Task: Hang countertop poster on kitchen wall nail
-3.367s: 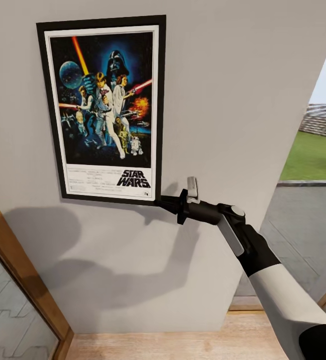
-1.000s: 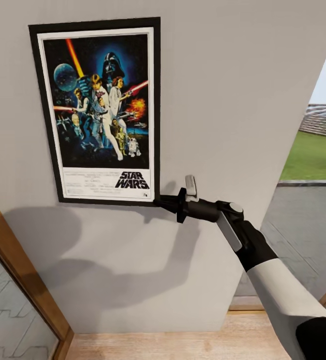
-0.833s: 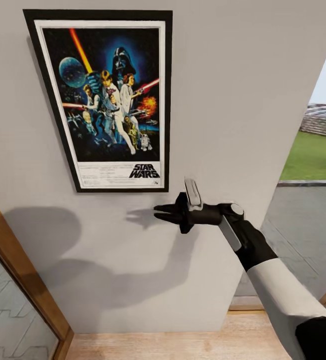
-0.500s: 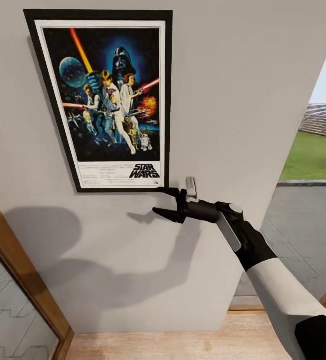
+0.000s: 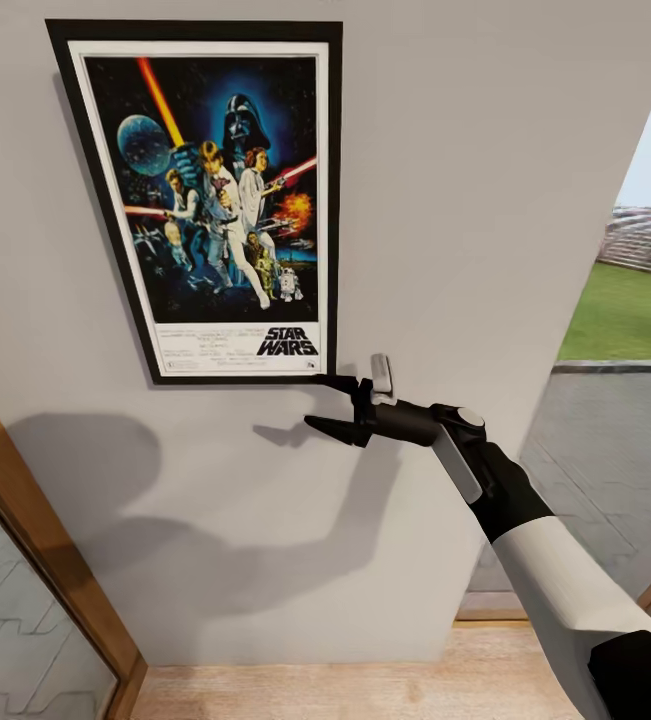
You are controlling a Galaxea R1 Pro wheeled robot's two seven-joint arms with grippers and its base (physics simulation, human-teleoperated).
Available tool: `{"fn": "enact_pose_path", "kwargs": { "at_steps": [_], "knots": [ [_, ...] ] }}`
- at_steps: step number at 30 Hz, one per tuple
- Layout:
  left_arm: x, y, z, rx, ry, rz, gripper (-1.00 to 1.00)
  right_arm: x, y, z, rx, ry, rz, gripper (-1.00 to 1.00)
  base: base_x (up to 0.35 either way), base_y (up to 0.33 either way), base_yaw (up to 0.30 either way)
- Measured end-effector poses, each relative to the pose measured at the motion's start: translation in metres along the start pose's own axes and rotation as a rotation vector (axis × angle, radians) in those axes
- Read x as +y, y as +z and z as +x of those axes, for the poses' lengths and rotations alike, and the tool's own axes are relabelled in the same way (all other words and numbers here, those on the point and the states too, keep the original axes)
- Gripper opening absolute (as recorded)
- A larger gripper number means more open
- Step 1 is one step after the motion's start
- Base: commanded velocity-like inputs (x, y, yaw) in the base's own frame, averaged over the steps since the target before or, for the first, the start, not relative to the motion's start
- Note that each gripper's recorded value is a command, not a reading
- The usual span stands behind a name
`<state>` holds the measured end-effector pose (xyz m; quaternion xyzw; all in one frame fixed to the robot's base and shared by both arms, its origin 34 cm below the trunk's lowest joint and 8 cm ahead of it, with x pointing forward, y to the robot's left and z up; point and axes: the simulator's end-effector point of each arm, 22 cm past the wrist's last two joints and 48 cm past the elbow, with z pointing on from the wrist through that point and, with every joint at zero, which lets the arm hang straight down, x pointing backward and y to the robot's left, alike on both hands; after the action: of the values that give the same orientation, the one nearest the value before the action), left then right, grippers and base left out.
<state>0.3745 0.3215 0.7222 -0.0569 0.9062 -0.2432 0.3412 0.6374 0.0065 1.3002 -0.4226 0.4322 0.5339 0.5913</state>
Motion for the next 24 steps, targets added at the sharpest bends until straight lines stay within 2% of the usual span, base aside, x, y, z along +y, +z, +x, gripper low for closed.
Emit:
{"fn": "enact_pose_path", "kwargs": {
  "at_steps": [6, 14, 18, 23, 24],
  "knots": [
    [0.000, 0.000, 0.000, 0.001, 0.000, 0.000, 1.00, 0.001, 0.000, -0.002, -0.003, -0.005, -0.003, 1.00, -0.132, -0.066, 0.000],
    [0.000, 0.000, 0.000, 0.001, 0.001, 0.000, 1.00, 0.001, 0.001, -0.003, -0.004, -0.007, -0.005, 1.00, -0.289, -0.006, 0.000],
    [0.000, 0.000, 0.000, -0.001, 0.002, 0.000, 1.00, 0.007, -0.001, -0.001, -0.005, -0.002, -0.028, 1.00, -0.328, -0.001, 0.000],
    [0.000, 0.000, -0.001, -0.002, 0.001, 0.002, 1.00, 0.008, -0.010, 0.009, -0.004, 0.026, -0.029, 1.00, -0.333, 0.000, 0.000],
    [-0.004, -0.001, -0.002, -0.004, 0.001, 0.024, 1.00, 0.008, -0.031, 0.035, 0.015, 0.078, 0.007, 1.00, -0.329, 0.000, 0.000]
  ]
}}
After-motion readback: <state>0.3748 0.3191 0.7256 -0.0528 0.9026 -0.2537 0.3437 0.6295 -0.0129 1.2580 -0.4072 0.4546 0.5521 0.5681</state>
